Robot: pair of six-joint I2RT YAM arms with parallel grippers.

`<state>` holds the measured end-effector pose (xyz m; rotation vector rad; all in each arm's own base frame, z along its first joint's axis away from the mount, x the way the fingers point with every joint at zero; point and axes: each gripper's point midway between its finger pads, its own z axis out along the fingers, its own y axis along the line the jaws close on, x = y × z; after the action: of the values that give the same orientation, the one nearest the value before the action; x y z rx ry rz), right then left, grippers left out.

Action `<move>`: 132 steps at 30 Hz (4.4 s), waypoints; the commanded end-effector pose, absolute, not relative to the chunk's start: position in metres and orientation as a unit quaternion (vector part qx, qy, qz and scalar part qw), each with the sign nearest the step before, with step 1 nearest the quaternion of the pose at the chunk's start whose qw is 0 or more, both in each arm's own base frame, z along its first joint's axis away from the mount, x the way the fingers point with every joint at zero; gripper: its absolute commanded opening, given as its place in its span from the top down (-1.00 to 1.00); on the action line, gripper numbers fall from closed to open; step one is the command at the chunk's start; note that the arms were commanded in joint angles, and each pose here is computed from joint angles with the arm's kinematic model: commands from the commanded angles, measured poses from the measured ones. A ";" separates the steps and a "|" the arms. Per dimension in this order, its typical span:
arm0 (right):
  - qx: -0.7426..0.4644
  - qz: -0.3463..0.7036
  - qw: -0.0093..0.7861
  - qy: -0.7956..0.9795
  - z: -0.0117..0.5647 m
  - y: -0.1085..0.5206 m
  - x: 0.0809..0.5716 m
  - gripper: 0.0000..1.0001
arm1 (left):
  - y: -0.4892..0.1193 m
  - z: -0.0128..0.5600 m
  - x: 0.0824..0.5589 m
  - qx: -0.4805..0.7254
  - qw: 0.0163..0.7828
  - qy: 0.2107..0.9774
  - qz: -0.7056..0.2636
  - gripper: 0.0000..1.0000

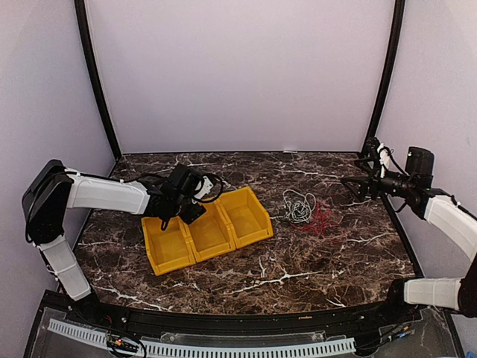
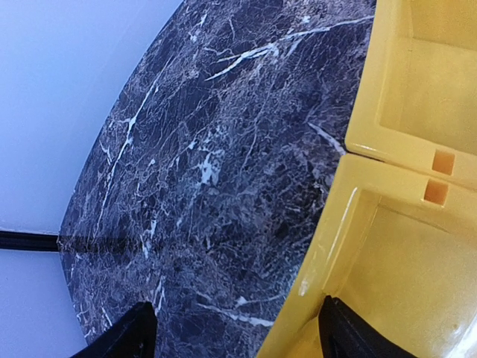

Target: Untangle the cables

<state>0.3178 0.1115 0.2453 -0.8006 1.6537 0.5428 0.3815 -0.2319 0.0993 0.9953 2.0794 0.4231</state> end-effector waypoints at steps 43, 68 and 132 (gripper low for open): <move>-0.458 0.147 0.347 0.805 0.180 0.201 0.404 -0.12 | -0.338 0.313 0.344 0.206 0.659 0.704 -0.165 -0.88; -0.431 0.141 0.250 0.855 0.097 0.192 0.405 0.27 | -0.378 0.277 0.343 0.280 0.573 0.750 -0.176 -0.36; -0.521 0.346 0.339 0.703 0.219 0.212 0.226 1.00 | -0.560 0.213 0.240 0.382 0.472 0.593 -0.529 -0.07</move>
<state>0.2290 0.2043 0.2109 -1.3388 1.8923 0.8560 0.2462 -0.5508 0.1854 0.9346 1.5465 -1.2417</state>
